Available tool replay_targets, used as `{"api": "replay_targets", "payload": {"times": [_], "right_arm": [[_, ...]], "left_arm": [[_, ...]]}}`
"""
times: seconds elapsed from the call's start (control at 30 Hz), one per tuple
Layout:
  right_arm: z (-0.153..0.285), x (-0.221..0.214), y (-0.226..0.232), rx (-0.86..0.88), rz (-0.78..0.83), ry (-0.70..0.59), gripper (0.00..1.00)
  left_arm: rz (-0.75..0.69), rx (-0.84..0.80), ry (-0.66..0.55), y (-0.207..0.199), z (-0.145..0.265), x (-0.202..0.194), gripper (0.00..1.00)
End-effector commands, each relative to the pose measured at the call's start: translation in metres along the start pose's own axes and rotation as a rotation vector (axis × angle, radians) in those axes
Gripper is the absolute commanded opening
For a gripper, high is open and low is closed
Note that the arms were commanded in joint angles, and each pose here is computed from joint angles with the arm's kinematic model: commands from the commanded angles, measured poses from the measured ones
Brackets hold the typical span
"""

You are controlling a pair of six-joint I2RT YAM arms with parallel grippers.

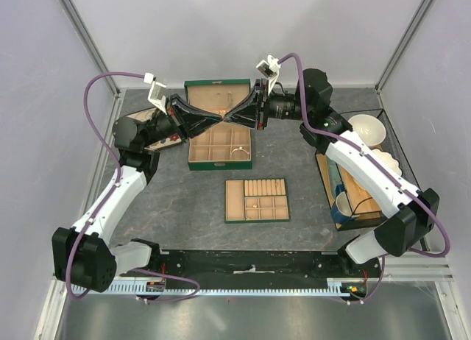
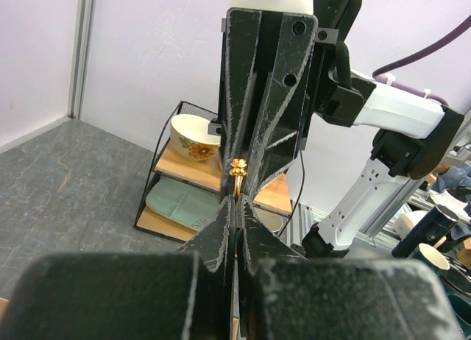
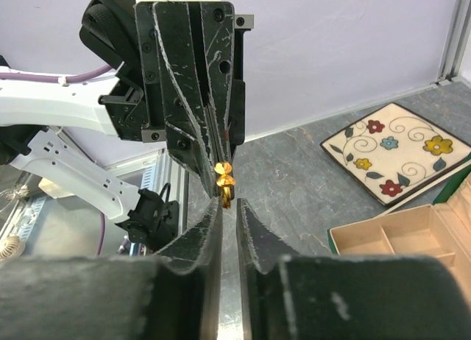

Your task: Organize the mixed jewelry

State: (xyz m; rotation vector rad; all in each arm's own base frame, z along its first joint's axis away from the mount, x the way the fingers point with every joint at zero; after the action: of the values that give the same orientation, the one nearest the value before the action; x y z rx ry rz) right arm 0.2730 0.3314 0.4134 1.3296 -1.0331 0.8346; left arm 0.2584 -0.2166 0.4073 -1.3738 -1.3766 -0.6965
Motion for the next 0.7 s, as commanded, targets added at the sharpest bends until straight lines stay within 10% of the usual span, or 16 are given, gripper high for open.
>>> {"api": "replay_targets", "payload": {"times": [0.0,0.67], "right_arm": [[-0.002,-0.012,-0.016,-0.045,-0.003,0.018,0.23],[0.030,-0.013,0.004,-0.102,0.127,0.114,0.68]], "left_arm": [[-0.052,-0.055,-0.051,-0.020,-0.002,0.019,0.02],[-0.155,0.045,0.145,0.006,0.004,-0.006,0.02]]}}
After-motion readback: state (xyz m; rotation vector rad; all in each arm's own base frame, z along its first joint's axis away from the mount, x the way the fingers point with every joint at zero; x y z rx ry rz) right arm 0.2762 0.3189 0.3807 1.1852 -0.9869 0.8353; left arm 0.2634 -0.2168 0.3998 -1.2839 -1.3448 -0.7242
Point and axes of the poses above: each gripper's point midway between its finger pads, its own z axis back along the fingers, its own y axis along the line the jaws close on, x = y × z, the point moved 2 cm from there along z, back along the fingers, and after that the axes turned 5 degrees about -z, right-handed, at the moved point
